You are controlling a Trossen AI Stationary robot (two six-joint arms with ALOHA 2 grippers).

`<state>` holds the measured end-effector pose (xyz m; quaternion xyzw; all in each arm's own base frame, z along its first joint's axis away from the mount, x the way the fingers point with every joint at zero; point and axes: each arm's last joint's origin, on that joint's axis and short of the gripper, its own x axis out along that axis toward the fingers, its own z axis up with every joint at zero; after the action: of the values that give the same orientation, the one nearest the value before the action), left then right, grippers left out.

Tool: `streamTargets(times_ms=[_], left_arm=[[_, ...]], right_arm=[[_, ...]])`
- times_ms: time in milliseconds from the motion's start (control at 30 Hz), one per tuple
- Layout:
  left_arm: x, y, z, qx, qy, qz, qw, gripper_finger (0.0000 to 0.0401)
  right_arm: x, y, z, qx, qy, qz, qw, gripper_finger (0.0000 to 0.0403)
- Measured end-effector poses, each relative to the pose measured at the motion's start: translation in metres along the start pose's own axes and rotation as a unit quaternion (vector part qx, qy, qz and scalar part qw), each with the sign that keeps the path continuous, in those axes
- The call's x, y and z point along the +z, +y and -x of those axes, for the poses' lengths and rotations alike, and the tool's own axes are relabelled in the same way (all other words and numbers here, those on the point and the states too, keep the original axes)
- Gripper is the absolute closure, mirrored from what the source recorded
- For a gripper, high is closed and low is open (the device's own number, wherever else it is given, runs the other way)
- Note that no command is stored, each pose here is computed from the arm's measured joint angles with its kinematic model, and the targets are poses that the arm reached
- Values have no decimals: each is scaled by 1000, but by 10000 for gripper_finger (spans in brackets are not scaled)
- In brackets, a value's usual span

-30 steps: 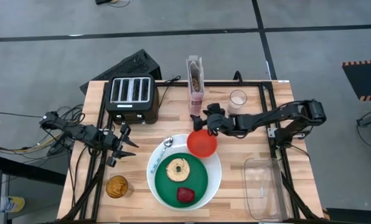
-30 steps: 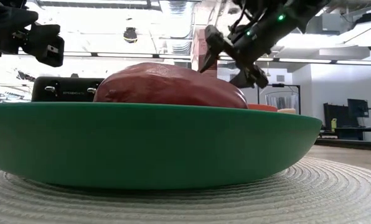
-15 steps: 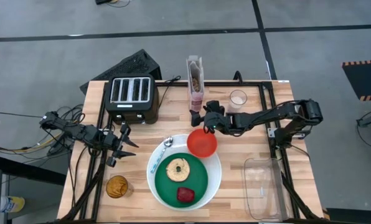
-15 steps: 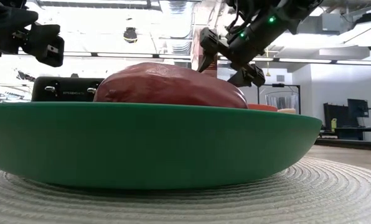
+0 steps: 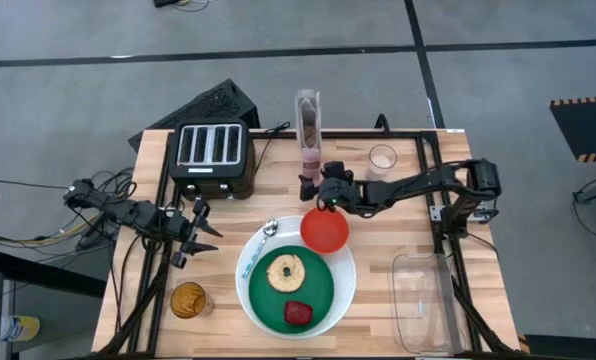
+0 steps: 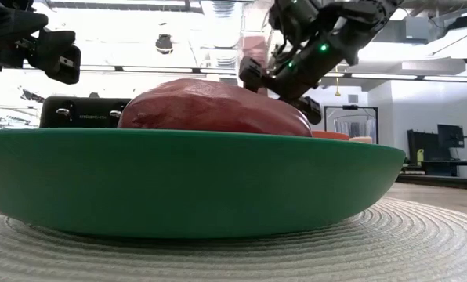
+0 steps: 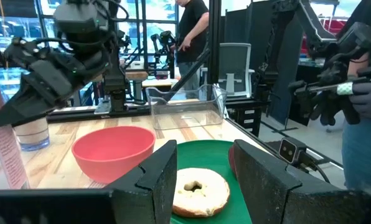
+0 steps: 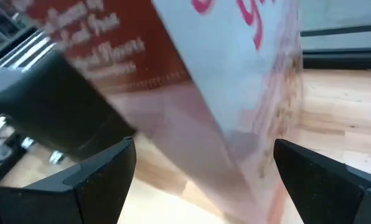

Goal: Arrange a breakfast setting
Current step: Pour the cereal from the cereal box into the orange bowl

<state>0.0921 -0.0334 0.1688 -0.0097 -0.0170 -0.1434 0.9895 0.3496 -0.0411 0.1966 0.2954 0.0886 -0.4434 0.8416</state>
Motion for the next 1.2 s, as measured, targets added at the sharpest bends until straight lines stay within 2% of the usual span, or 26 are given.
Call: streamTargets(times_ms=[233, 567, 833, 1200], left_arm=[[0, 0, 0, 0, 0, 0, 1000, 257], [0, 0, 0, 0, 1, 0, 1000, 257], [0, 0, 0, 0, 1, 0, 1000, 257], [0, 0, 0, 0, 0, 0, 1000, 257]], right_arm=[[-4, -7, -14, -16, -2, -2, 1000, 3], [8, -25, -29, -66, -9, 2, 998, 3], [17, -34, -36, -82, -13, 67, 994, 3], [27, -45, -46, -104, -19, 57, 993, 3]])
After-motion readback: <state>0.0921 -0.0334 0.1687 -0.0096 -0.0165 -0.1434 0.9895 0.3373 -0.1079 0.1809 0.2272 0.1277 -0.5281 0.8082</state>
